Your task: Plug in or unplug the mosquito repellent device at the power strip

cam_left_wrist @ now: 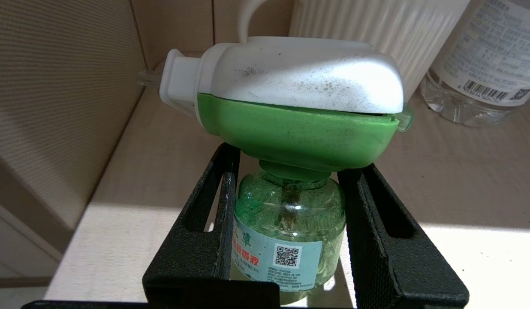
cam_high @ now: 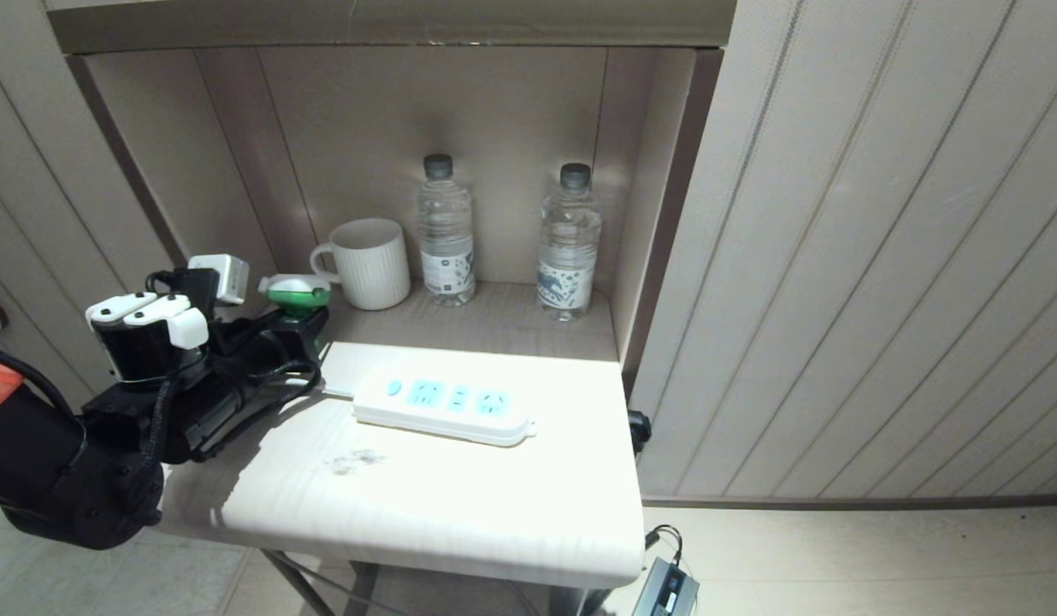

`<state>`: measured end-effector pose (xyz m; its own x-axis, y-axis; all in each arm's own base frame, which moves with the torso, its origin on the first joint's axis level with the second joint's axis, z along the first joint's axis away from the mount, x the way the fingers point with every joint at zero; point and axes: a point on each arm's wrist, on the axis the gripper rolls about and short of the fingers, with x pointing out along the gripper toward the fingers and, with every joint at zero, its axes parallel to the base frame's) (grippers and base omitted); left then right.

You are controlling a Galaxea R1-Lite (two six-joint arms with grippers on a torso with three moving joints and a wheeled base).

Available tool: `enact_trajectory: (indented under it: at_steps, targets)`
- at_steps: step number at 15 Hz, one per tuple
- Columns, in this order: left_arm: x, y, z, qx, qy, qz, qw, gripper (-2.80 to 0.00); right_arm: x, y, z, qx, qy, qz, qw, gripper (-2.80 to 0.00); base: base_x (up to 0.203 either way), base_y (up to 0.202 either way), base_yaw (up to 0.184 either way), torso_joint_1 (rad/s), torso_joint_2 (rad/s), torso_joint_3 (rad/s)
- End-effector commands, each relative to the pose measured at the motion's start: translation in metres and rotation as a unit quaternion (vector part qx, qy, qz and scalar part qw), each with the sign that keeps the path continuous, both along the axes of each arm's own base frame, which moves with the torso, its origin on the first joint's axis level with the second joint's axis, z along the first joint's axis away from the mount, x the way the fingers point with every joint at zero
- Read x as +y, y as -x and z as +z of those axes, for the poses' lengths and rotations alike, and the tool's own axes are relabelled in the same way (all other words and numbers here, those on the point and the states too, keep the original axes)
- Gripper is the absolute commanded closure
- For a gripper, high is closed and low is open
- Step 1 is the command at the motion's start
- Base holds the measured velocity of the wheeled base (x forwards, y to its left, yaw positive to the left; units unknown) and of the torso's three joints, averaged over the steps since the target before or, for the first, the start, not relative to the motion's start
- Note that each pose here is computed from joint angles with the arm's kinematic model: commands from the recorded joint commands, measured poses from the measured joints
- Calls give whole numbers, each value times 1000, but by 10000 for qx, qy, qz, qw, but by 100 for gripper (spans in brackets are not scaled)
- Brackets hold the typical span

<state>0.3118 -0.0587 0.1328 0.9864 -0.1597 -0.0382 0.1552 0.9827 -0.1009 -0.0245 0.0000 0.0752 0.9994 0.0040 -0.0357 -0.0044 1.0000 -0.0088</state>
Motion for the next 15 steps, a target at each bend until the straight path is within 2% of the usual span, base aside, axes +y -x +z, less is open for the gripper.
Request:
enact_trajectory:
  at_steps: [1,8,15]
  targets:
    - [-2,-2,-6,61,-9,-18,10000,0,0,0,0,6,1,3,10000,0,0,0,0,0,0,0]
    - [-2,12,-12,239,-16,-9,9997,0,0,0,0,6,1,3,10000,0,0,0,0,0,0,0]
    - [-1,12,-8,172,3,15,9999,0,0,0,0,6,1,3,10000,0,0,0,0,0,0,0]
